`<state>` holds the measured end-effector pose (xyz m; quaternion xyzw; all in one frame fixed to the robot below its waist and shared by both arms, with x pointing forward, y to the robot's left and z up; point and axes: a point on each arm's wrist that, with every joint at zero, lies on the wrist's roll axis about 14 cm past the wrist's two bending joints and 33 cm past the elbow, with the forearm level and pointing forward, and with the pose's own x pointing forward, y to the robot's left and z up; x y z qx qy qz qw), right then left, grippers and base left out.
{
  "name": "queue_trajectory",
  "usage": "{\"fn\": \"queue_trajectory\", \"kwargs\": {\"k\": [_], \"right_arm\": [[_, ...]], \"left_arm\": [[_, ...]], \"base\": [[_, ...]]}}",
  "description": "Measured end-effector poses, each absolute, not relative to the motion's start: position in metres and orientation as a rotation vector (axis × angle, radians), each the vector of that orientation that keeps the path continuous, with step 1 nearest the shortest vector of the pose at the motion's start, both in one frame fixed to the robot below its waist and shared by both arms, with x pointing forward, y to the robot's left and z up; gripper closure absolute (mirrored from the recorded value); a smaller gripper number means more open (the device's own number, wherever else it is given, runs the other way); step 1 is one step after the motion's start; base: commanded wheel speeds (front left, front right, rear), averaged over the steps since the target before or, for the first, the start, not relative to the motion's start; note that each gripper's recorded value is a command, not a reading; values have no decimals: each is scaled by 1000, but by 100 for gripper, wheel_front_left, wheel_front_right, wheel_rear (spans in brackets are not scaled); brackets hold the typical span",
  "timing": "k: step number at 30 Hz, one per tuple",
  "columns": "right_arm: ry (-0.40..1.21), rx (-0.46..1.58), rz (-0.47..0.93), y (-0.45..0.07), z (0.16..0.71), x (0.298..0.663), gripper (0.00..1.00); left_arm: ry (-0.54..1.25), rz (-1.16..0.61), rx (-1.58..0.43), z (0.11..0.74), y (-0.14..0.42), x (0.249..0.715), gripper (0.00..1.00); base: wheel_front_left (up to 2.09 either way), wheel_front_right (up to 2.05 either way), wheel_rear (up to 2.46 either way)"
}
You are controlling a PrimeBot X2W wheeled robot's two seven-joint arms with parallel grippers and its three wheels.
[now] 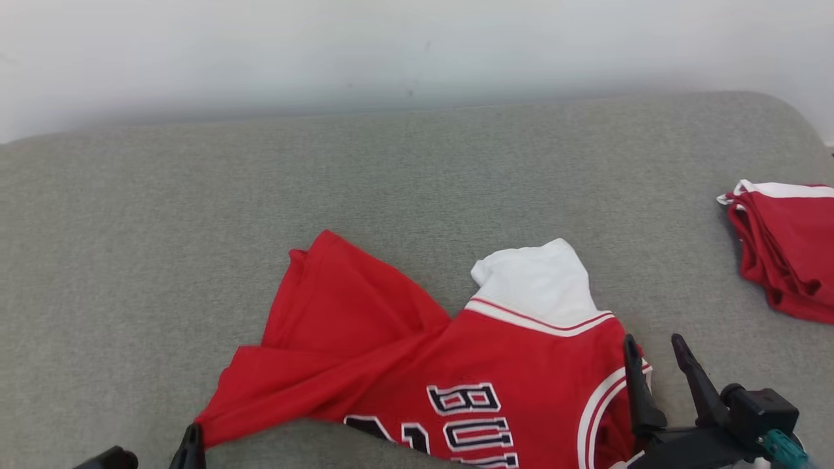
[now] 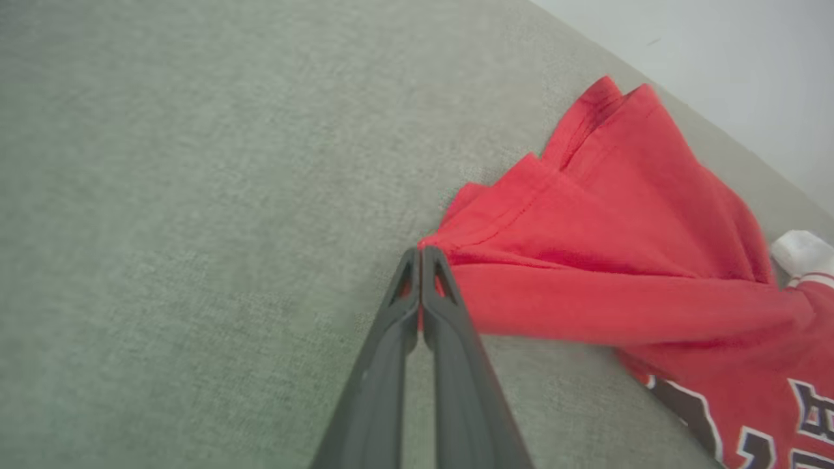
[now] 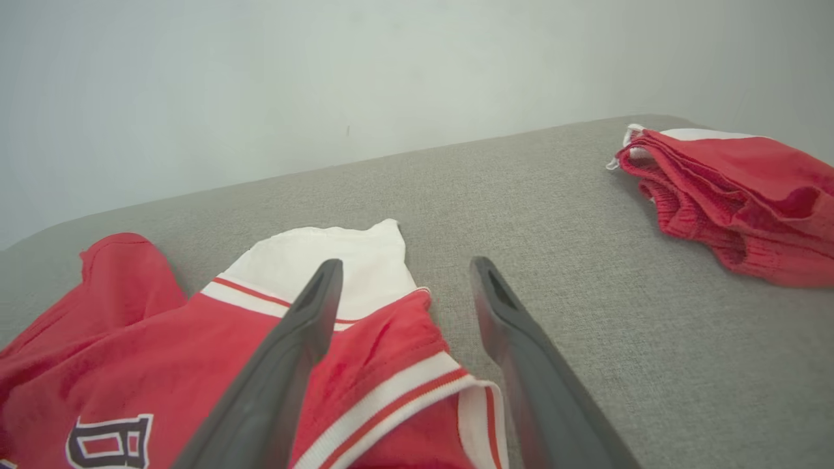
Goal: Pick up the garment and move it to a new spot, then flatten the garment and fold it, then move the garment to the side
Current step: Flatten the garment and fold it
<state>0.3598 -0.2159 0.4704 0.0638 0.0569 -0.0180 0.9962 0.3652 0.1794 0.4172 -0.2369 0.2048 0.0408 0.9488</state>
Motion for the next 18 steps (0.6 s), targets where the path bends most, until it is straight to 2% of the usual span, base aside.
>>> {"fn": "queue_trajectory", "kwargs": {"k": [2, 3, 4, 11, 18], "right_arm": [[109, 130, -16, -210, 472, 364, 0], [107, 131, -9, -207, 473, 366, 0], [106, 131, -4, -206, 473, 366, 0], [95, 132, 0, -205, 477, 365, 0], [72, 124, -26, -214, 483, 358, 0]], "left_arm": [[449, 110, -434, 406, 188, 358, 100], [463, 115, -415, 402, 190, 355, 80], [468, 118, -408, 400, 190, 354, 0], [471, 171, -352, 393, 201, 347, 0], [177, 157, -267, 440, 214, 360, 0]], "base": [[0, 0, 0], [0, 0, 0], [0, 0, 0], [0, 0, 0], [0, 0, 0]]}}
